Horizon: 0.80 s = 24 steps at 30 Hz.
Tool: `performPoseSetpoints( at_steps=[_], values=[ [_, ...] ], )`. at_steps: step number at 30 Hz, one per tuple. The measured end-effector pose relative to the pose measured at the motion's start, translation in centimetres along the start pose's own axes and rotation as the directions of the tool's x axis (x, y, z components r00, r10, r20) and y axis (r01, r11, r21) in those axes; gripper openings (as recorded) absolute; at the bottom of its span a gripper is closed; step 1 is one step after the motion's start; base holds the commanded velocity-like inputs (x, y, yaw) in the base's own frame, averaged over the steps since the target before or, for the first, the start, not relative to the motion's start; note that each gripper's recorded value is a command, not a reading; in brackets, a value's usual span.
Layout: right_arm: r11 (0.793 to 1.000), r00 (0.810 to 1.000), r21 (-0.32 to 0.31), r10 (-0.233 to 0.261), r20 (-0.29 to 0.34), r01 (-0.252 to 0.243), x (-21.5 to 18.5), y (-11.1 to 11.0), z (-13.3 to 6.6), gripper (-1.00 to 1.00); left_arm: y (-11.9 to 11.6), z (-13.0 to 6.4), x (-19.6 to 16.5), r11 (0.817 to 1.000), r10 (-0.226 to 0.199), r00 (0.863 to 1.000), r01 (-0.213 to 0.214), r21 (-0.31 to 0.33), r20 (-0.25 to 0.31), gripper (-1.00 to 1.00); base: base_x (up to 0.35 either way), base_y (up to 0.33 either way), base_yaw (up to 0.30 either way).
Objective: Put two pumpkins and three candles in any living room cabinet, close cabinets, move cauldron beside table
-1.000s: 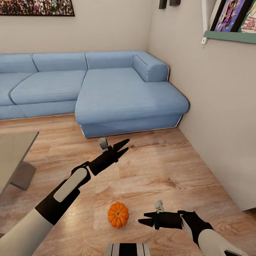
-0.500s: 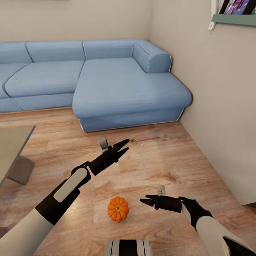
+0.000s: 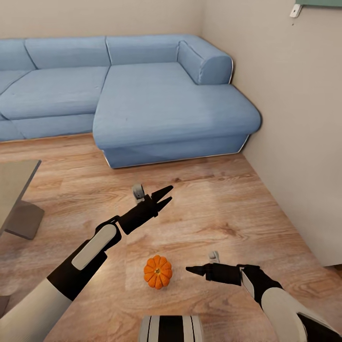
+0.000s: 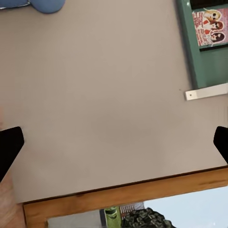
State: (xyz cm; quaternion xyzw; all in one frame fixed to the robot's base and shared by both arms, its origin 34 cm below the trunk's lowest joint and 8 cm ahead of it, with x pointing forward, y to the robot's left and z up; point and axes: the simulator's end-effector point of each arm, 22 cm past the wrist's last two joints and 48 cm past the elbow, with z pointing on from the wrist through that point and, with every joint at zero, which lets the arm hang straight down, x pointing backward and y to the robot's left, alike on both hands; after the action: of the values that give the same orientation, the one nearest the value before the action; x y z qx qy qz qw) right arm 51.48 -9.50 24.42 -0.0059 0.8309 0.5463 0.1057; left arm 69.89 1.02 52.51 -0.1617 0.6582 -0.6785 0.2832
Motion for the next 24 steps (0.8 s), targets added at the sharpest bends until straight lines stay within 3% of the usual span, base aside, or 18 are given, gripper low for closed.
performPoseSetpoints(
  at_steps=[3,6,8,24],
  values=[
    [1.000,0.999,-0.009,0.027,0.023,-0.027,-0.5,-0.2,0.1,1.00,0.8,-0.1,0.1,1.000,-0.010,1.000,0.010,-0.008,0.000,1.00,0.000,0.000,0.000],
    [0.991,0.989,-0.044,0.127,0.070,-0.125,-1.9,0.0,0.3,1.00,1.6,-0.1,0.2,1.000,-0.020,1.000,0.020,-0.015,0.000,1.00,0.000,0.000,0.000],
    [0.987,0.985,-0.051,0.154,0.077,-0.151,-2.1,-0.2,0.4,1.00,2.1,-0.2,0.3,0.999,-0.027,1.000,0.027,-0.020,0.000,1.00,0.000,0.000,0.000],
    [0.971,0.970,-0.053,0.235,0.058,-0.232,-0.1,-2.5,1.6,1.00,6.2,-0.6,1.0,0.995,-0.079,0.997,0.079,-0.059,0.000,1.00,0.000,0.000,0.000]
  ],
)
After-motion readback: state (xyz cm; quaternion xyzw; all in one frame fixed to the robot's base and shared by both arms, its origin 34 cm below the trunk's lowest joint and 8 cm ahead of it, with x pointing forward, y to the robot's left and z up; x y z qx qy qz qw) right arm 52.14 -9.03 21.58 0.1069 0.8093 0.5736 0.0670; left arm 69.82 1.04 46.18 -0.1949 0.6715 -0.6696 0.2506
